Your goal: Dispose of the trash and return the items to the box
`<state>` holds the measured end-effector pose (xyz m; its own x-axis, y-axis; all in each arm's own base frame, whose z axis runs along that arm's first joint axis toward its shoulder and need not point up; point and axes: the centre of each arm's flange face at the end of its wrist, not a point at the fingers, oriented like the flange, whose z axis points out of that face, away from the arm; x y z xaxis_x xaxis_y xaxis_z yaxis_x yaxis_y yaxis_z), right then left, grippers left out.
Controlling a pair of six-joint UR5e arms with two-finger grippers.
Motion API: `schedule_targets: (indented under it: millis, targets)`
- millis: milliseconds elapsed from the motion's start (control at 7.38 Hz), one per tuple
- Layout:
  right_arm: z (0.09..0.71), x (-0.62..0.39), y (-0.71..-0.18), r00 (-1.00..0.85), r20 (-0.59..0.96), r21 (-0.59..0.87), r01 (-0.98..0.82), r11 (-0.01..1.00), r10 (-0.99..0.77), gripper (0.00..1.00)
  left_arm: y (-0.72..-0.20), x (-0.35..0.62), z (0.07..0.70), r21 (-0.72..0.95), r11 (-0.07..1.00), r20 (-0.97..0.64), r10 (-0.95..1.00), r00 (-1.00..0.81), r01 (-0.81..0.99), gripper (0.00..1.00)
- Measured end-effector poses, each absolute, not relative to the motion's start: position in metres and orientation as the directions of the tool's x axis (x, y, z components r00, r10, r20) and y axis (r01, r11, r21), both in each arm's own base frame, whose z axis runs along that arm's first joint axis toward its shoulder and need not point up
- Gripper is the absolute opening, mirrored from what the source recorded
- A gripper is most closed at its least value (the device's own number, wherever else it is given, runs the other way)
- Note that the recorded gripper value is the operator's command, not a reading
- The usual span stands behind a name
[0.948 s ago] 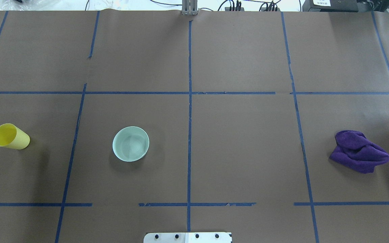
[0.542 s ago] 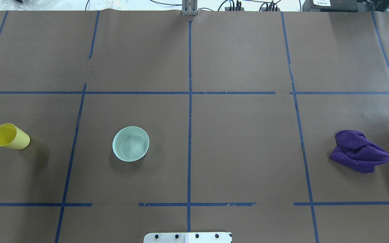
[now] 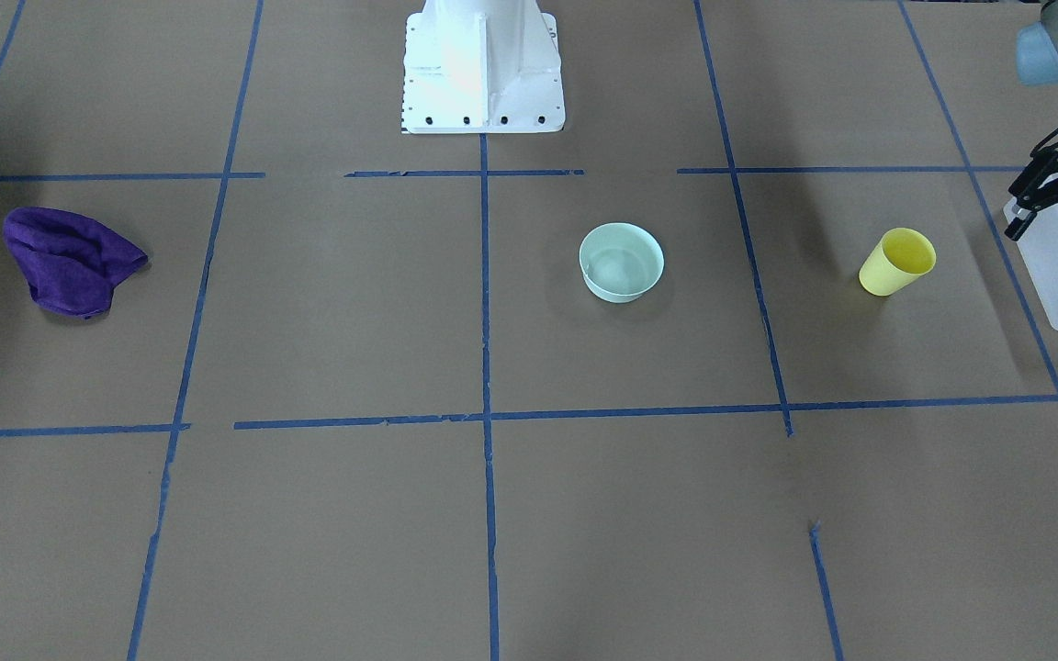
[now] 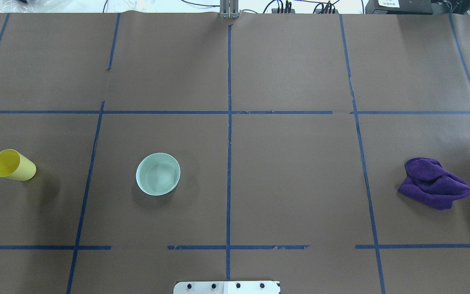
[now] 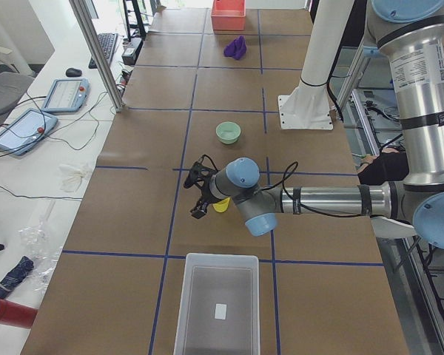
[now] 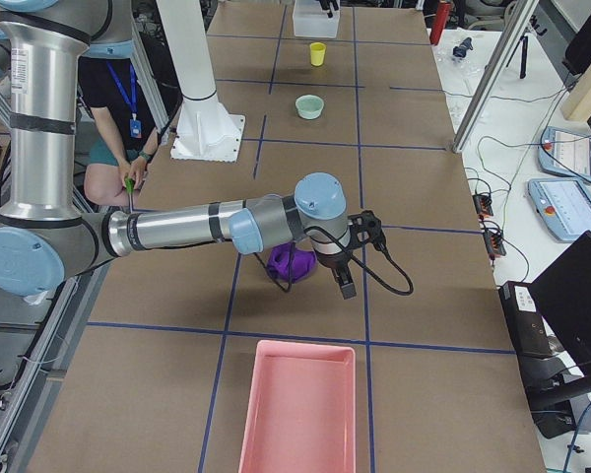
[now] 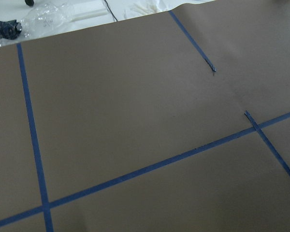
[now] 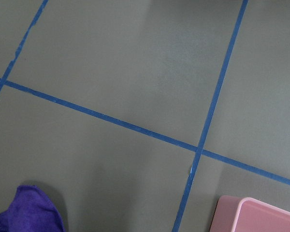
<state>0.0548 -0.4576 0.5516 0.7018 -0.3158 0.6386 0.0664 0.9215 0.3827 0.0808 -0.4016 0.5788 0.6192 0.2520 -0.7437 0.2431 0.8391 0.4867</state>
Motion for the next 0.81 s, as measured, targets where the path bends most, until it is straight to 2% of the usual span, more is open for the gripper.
schedule_targets:
  millis: [135, 542, 677, 813]
  targets:
    - [0.552, 0.055, -0.457, 0.701, 0.640, 0.381, 0.066, 0.922, -0.314, 1.00, -0.396, 0.105, 0.580, 0.437, 0.858, -0.763, 0.194, 0.617, 0.271, 0.74]
    - [0.553, 0.055, -0.456, 0.701, 0.641, 0.378, 0.065, 0.923, -0.312, 1.00, -0.384, 0.153, 0.589, 0.364, 0.884, -0.778, 0.114, 0.617, 0.295, 0.70]
    - [0.554, 0.055, -0.456, 0.701, 0.642, 0.377, 0.065, 0.924, -0.311, 1.00, -0.381, 0.161, 0.593, 0.357, 0.890, -0.776, 0.115, 0.620, 0.282, 0.66]
    - [0.554, 0.055, -0.456, 0.701, 0.641, 0.377, 0.065, 0.924, -0.311, 1.00, -0.378, 0.168, 0.596, 0.354, 0.896, -0.774, 0.120, 0.621, 0.267, 0.55]
